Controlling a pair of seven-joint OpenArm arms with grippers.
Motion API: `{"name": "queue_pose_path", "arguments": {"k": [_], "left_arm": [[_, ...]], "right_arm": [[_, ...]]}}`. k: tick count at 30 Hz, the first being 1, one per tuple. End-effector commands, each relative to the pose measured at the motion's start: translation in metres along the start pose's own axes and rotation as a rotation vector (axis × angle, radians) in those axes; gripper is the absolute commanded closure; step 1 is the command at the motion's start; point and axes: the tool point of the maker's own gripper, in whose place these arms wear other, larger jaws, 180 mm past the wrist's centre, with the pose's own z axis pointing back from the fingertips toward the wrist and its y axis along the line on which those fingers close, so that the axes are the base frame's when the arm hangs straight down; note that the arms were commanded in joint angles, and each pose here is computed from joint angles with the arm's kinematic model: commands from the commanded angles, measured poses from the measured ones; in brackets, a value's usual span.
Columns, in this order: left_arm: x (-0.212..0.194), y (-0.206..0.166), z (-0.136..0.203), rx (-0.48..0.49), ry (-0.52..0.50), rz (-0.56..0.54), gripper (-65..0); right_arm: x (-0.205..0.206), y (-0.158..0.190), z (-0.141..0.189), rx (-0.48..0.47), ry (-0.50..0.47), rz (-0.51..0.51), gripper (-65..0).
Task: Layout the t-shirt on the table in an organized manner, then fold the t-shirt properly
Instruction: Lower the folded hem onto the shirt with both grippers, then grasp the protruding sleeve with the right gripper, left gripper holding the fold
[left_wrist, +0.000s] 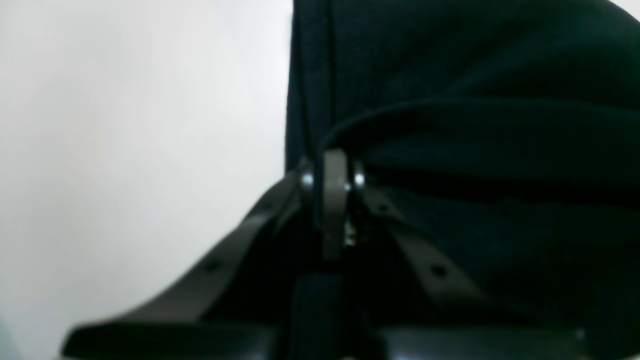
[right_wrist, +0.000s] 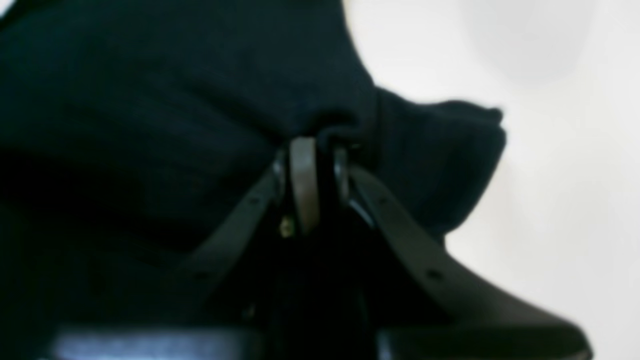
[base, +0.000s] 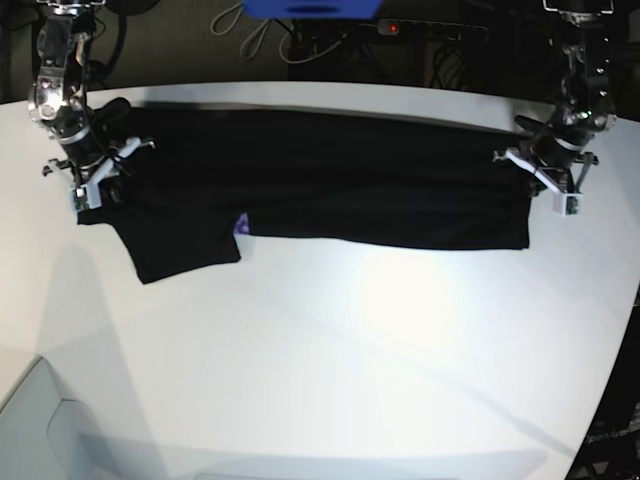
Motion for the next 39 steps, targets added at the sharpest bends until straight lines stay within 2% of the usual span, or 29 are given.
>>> {"name": "queue_pose_path", "arguments": {"k": [1,5,9,18,27,29,33,39], "left_arm": [[0.004,0.002,0.001,0.001,-0.003,-0.008,-0.4],[0.003,0.002,0.001,0.001,-0.001,-0.008,-0.5],[0.001,0.002,0.002,0.001,0.003,-0.008,-0.5],[0.0,0.001,0.002,-0.003,0.003,0.0,-0.5],[-0.001,0.001,0.002,-0.002,0.004,0.0,-0.6],[-0.006,0.001,0.003,-0.002,0.015,0.0,-0.6],[-0.006,0.001,0.004,-0.002,0.016,0.0,-0.6],[-0.006,0.002,0.004,0.001,0.016,0.0,-0.6]], "right_arm": [[0.009,-0.006,0.002,-0.01,-0.016,0.016,-5.0],[0.009,-0.009,0.003,-0.017,-0.009,0.015,-17.8],[0.012,-0.011,0.006,-0.024,-0.019,0.021,-24.1],[0.053,-0.042,0.039,-0.159,-0.154,-0.015,-25.2],[0.063,-0.039,0.039,-0.156,-0.177,-0.009,-25.6],[0.076,-0.036,0.032,-0.144,-0.203,-0.005,-27.5],[0.092,-0.026,0.005,-0.1,-0.156,-0.008,-32.6],[0.122,-0.025,-0.038,-0.055,-0.111,-0.022,-33.1]]}}
